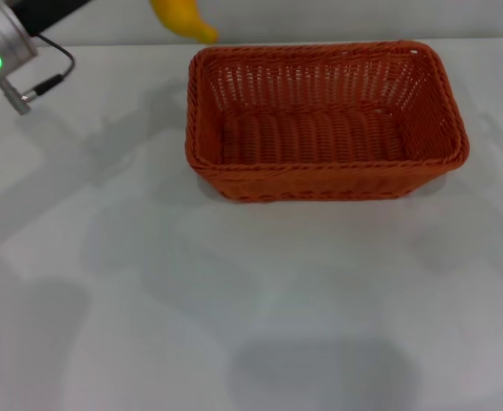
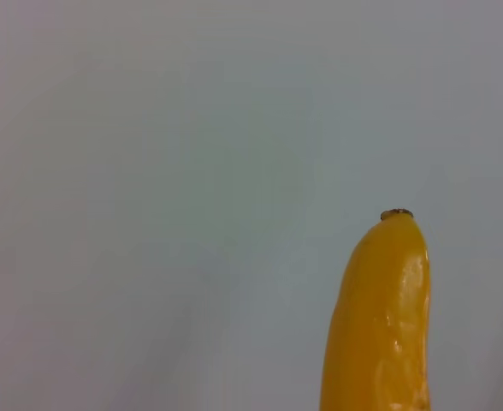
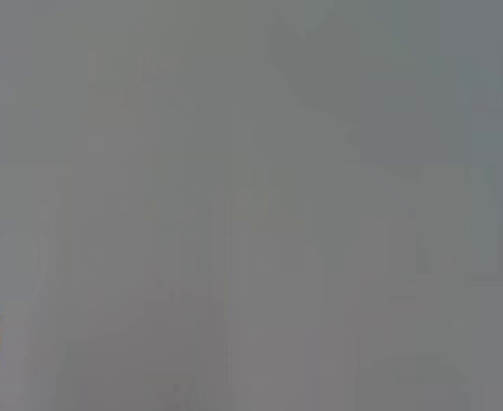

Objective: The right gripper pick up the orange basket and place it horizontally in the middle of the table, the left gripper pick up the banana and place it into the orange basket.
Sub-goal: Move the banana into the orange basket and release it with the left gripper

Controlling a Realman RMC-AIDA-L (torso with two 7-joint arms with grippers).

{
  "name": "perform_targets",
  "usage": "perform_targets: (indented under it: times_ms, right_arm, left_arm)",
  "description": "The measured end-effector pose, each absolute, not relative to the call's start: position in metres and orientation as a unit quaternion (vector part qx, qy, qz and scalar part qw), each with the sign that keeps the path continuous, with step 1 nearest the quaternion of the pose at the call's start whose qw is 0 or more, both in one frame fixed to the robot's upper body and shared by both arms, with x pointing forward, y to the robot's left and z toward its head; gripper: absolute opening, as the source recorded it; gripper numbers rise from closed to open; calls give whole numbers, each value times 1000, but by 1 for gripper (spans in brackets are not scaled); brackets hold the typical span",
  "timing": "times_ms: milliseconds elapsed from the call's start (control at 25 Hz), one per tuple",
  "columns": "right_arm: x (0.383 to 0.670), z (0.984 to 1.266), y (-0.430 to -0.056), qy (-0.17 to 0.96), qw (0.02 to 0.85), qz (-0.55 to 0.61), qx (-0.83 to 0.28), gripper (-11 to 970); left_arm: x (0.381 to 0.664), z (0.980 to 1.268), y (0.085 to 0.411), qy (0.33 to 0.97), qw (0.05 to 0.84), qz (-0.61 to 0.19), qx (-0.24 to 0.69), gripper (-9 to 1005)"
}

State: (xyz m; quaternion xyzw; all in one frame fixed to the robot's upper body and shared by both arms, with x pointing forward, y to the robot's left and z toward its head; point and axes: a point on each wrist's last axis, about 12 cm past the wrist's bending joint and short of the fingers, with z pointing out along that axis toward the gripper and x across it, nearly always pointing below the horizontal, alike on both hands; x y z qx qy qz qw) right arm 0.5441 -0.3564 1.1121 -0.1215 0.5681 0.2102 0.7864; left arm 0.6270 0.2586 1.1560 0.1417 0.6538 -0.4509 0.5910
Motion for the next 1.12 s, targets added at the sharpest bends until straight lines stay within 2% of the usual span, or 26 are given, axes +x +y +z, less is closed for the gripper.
perform_targets:
  times_ms: [400, 1120]
  right_arm:
    - [543, 1112, -356, 564, 788, 214, -123, 804]
    - [541, 1113, -355, 559, 789, 219, -126, 803]
  left_arm:
    - [622, 1130, 226, 675, 550, -462, 170, 496]
    - [628, 1111, 210, 731, 502, -415, 206, 519]
